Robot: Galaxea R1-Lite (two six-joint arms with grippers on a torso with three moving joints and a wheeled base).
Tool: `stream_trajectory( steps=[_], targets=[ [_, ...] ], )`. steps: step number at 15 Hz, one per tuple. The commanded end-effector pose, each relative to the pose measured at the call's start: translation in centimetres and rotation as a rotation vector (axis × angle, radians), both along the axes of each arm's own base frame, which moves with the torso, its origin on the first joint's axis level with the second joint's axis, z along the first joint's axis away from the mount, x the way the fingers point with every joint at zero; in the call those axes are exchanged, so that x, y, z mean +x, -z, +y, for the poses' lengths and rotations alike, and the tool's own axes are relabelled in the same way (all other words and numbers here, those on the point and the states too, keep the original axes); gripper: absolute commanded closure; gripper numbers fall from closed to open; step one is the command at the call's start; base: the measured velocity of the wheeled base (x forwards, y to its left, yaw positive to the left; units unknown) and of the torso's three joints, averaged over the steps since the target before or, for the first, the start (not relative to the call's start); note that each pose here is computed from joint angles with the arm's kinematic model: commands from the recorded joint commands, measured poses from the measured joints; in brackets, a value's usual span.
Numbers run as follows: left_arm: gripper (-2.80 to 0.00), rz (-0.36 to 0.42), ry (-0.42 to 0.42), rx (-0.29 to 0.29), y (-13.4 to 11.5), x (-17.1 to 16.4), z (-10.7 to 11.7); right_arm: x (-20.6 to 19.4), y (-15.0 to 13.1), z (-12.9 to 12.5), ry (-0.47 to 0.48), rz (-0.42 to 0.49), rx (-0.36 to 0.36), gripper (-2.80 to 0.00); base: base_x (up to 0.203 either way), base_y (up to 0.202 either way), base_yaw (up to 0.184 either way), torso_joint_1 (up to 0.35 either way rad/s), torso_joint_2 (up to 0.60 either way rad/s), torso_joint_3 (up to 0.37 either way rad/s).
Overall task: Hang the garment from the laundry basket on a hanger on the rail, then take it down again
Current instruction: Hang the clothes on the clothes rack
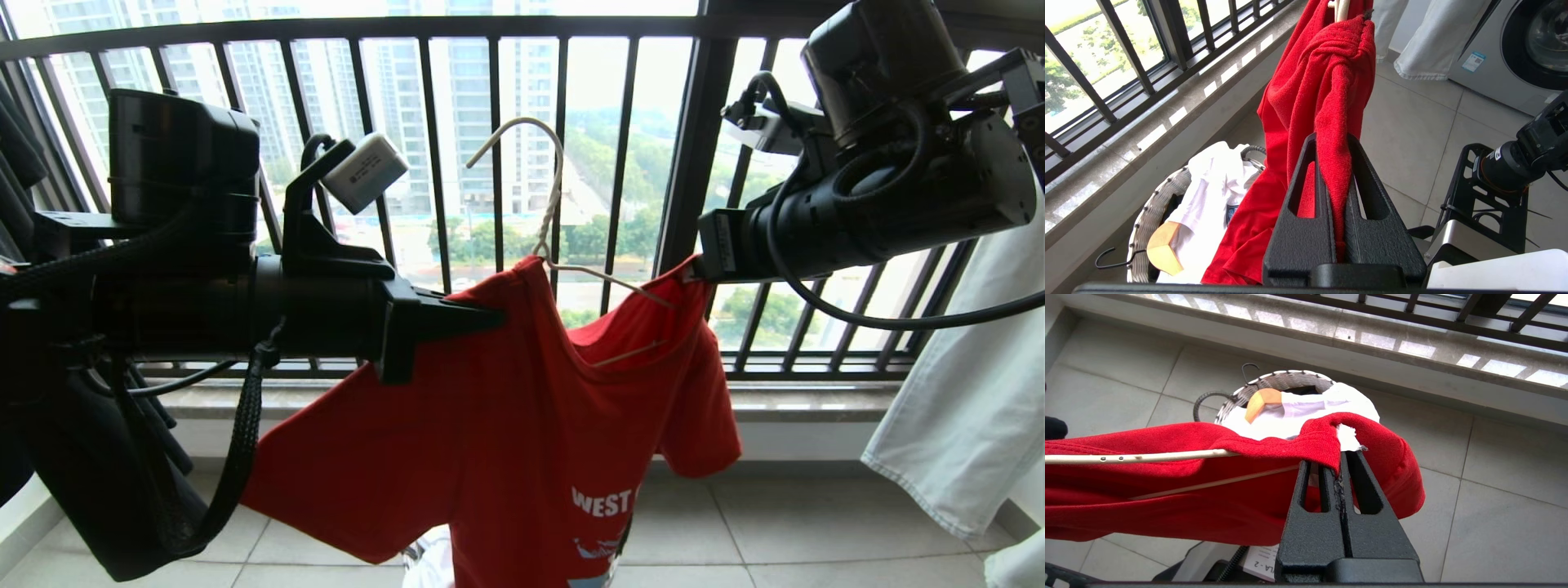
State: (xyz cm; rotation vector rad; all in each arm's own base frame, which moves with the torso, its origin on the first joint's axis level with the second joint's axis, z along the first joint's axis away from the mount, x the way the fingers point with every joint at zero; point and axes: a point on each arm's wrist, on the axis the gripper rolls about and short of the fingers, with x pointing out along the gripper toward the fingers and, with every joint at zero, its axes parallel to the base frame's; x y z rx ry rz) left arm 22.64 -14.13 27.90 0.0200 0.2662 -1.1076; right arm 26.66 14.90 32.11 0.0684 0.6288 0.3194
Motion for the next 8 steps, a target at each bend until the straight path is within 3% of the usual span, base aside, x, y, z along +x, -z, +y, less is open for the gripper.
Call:
stream_trajectory(
  steps=[1, 8],
  targets=[
    [0.00, 0.021, 0.015, 0.011, 0.7, 0.4, -0.6, -0.6, -0.3, 0.8, -0.022, -0.020, -0.017, 0.00, 0.000, 0.000, 0.000, 0.000, 0.00, 0.000],
    [0.00, 0.031, 0.002, 0.033, 1.8, 1.1, -1.9, -3.5, -1.2, 4.0, -0.109, -0.090, -0.053, 0.00, 0.000, 0.000, 0.000, 0.000, 0.00, 0.000]
  ],
)
